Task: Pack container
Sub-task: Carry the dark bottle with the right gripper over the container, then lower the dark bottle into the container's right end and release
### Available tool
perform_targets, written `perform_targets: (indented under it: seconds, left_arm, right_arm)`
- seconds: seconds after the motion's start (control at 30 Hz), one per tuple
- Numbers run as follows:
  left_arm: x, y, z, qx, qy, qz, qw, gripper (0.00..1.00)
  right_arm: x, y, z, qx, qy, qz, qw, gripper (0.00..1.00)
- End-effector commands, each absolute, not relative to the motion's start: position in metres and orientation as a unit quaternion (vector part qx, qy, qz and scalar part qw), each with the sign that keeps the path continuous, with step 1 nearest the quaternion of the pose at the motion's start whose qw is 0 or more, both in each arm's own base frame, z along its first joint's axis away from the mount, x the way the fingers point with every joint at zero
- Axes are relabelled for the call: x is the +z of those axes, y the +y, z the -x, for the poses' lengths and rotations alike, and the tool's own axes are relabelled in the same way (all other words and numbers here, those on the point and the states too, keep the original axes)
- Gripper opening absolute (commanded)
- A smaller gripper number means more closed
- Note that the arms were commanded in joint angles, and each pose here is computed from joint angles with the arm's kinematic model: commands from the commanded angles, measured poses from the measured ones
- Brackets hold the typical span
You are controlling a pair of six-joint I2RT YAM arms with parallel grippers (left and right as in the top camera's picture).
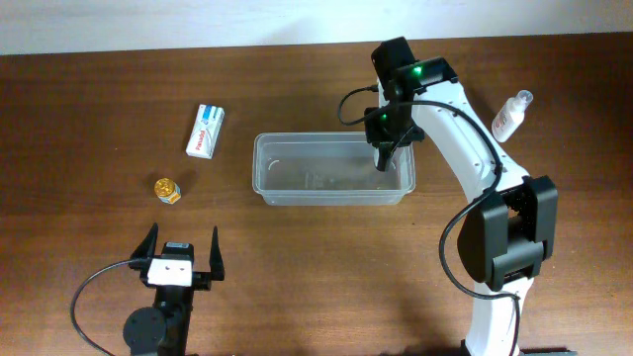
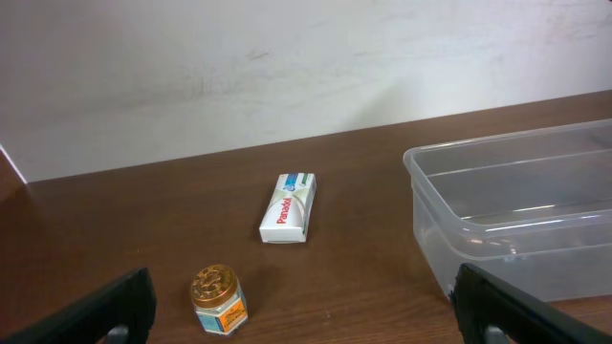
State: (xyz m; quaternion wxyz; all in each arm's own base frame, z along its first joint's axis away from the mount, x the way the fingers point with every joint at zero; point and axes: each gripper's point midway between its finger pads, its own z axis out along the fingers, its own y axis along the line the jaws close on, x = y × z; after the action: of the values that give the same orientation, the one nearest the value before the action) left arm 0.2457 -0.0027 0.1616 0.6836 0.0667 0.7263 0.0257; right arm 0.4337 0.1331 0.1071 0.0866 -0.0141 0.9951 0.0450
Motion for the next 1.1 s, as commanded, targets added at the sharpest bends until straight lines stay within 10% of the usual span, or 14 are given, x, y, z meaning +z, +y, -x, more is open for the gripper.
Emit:
perform_targets:
  seconds: [0.0,1.07]
  left_arm:
    - [0.160,0.000,-0.246,0.035,0.726,-0.069,0.683,0.99]
    - [0.160,0.000,-0.246,0.035,0.726,-0.068,0.683,0.99]
  right_arm:
    - [0.102,0.130,-0.432,0.032,0.996,0.009,0.088,0.13]
    - [0.075,0.127,-0.427,0.026,0.996,0.008,0.080,0.22]
